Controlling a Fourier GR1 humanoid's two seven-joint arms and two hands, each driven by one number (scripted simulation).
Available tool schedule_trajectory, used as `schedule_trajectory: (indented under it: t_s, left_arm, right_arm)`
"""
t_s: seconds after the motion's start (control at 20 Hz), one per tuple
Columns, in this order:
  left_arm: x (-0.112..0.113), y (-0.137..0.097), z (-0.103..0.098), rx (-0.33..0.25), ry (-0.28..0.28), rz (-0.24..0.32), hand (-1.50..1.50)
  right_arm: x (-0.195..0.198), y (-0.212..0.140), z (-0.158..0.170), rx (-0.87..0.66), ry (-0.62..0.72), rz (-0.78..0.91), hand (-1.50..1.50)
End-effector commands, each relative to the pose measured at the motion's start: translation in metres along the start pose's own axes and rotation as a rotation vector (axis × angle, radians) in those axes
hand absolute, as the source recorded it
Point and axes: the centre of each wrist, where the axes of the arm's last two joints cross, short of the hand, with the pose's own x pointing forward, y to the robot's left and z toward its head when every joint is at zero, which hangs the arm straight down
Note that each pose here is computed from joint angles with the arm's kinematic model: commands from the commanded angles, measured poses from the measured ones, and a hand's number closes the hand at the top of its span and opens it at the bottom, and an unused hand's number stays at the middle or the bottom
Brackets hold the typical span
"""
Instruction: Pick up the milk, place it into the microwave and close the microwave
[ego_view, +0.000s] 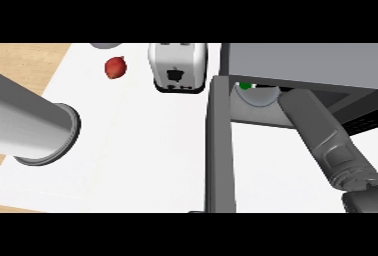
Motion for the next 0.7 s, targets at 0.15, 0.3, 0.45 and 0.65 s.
schedule_trajectory:
  t_s: [0.15, 0.3, 0.45, 0.65]
  left_arm:
    - [0.002, 0.002, -0.011, -0.011, -0.003, -0.037, -1.50]
    - [-0.004, 0.002, -0.010, -0.006, 0.014, -0.045, -1.50]
    - [-0.003, 0.001, -0.014, -0.024, 0.016, -0.045, -1.50]
    - [-0.002, 0.005, -0.019, -0.075, 0.038, -0.065, -1.50]
  right_arm:
    - [-0.044, -0.021, 0.018, -0.146, 0.268, 0.286, -1.50]
    - [-0.021, -0.013, 0.004, -0.081, 0.080, 0.192, -1.50]
    - [-0.014, -0.023, -0.012, -0.041, 0.039, 0.138, -1.50]
    - [-0.010, -0.015, -0.008, 0.005, 0.002, 0.095, -1.50]
